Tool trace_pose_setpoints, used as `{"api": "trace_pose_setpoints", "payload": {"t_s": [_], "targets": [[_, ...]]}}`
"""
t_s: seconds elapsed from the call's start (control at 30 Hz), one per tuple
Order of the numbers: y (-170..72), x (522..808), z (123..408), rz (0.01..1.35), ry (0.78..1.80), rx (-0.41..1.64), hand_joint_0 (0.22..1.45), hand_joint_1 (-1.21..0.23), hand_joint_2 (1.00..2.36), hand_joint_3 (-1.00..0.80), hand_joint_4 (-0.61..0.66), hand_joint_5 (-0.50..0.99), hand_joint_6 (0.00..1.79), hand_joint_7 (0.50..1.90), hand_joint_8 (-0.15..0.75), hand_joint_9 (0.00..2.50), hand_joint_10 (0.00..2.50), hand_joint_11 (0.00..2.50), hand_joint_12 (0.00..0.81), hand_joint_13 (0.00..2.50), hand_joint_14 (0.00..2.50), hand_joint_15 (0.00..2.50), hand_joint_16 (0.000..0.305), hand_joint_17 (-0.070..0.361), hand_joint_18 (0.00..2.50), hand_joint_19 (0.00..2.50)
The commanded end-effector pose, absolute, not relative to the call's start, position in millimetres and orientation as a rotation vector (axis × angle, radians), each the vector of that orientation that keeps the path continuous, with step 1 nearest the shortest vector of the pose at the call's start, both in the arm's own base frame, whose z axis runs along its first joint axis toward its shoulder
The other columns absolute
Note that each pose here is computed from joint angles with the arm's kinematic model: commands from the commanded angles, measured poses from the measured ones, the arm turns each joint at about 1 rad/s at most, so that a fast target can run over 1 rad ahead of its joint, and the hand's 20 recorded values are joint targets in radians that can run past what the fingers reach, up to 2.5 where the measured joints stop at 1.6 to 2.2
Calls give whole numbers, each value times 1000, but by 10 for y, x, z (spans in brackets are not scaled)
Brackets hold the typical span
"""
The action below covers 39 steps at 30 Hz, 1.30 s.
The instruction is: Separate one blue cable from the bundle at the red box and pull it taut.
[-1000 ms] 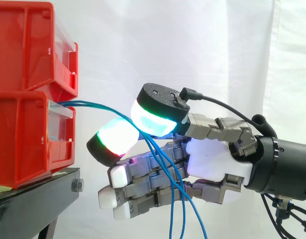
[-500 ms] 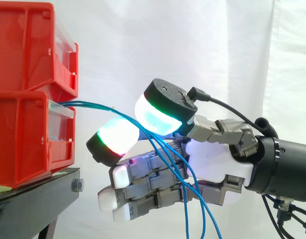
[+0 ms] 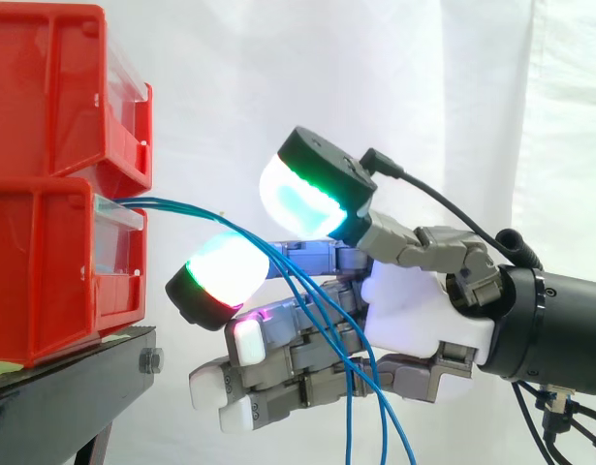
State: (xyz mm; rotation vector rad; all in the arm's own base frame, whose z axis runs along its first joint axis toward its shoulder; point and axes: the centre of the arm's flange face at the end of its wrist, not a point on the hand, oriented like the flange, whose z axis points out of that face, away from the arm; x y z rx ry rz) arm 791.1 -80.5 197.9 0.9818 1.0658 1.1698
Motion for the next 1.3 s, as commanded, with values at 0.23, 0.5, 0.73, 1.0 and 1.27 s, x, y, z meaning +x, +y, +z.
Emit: {"api": "trace_pose_setpoints", "payload": {"t_s": [0.23, 0.5, 0.73, 1.0, 1.27], "targets": [[-746, 7912, 1971, 1195, 1065, 1005, 603, -734, 1018, -132, 147, -178, 852, 981, 372, 912, 15, 793, 385, 757, 13, 382, 43, 96, 622, 399], [-735, 7899, 1948, 1190, 1078, 1015, 624, -784, 1017, -128, 144, -183, 864, 944, 360, 905, 16, 812, 385, 759, 14, 384, 42, 95, 635, 402], [-712, 7893, 1936, 1206, 1079, 1035, 606, -711, 1000, -500, 204, -175, 858, 974, 356, 928, 17, 815, 369, 774, 14, 387, 40, 91, 646, 417], [-716, 7896, 1941, 1205, 1072, 1035, 602, -495, 1000, -500, 205, -168, 851, 978, 362, 975, 20, 812, 365, 786, 15, 402, 40, 90, 653, 442], [-710, 7914, 1971, 1204, 1062, 1033, 609, -719, 1015, -197, 204, -162, 864, 1040, 378, 981, 19, 831, 382, 795, 14, 404, 42, 95, 670, 431]]}}
